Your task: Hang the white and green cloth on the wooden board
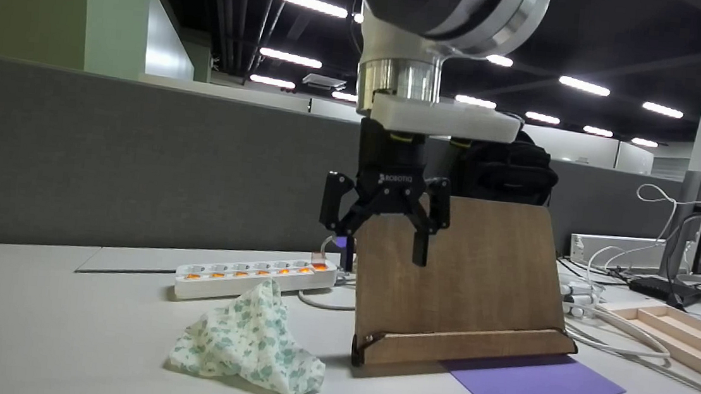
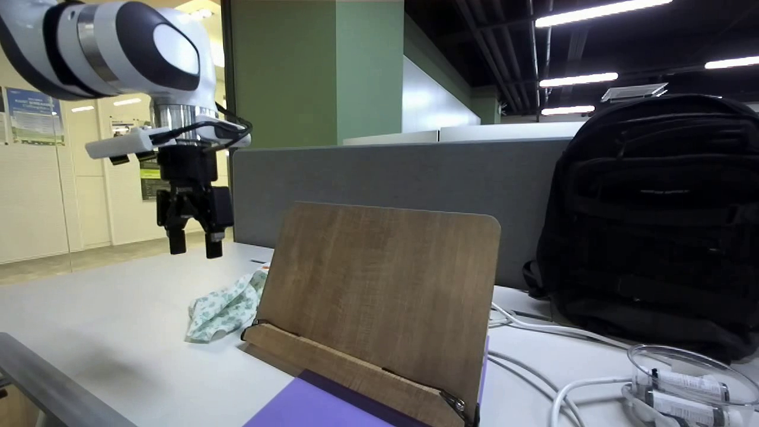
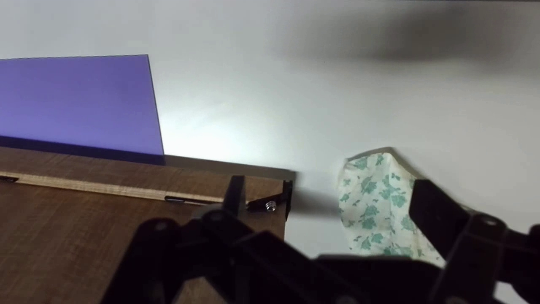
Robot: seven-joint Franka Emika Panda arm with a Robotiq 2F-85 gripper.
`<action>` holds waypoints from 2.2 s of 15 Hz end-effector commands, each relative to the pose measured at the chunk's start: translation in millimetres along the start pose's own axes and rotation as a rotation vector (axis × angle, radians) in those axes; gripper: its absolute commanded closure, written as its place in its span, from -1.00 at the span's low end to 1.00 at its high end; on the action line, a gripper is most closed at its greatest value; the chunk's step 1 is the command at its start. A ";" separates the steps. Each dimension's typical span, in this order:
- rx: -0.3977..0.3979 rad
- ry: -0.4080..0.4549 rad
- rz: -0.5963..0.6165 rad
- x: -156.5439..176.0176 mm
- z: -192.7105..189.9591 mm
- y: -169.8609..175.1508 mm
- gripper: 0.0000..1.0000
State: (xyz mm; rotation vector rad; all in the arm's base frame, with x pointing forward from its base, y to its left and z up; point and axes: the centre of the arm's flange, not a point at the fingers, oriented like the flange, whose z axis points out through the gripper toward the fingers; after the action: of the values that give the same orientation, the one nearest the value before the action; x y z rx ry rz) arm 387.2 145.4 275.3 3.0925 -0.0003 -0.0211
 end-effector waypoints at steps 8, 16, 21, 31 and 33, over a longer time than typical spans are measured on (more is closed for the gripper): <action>0.031 0.006 0.019 21.4 95.9 -37.1 -1.00; 0.060 0.017 -0.037 25.8 112.7 -50.8 -1.00; 0.059 0.018 -0.037 26.2 112.1 -49.3 -1.00; 0.074 0.120 -0.015 42.2 105.7 -67.3 -1.00; 0.082 0.166 -0.018 52.6 100.5 -73.4 -1.00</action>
State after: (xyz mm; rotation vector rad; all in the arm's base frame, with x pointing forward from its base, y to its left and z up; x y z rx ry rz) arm 424.2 199.5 169.7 3.1684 0.0656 0.1440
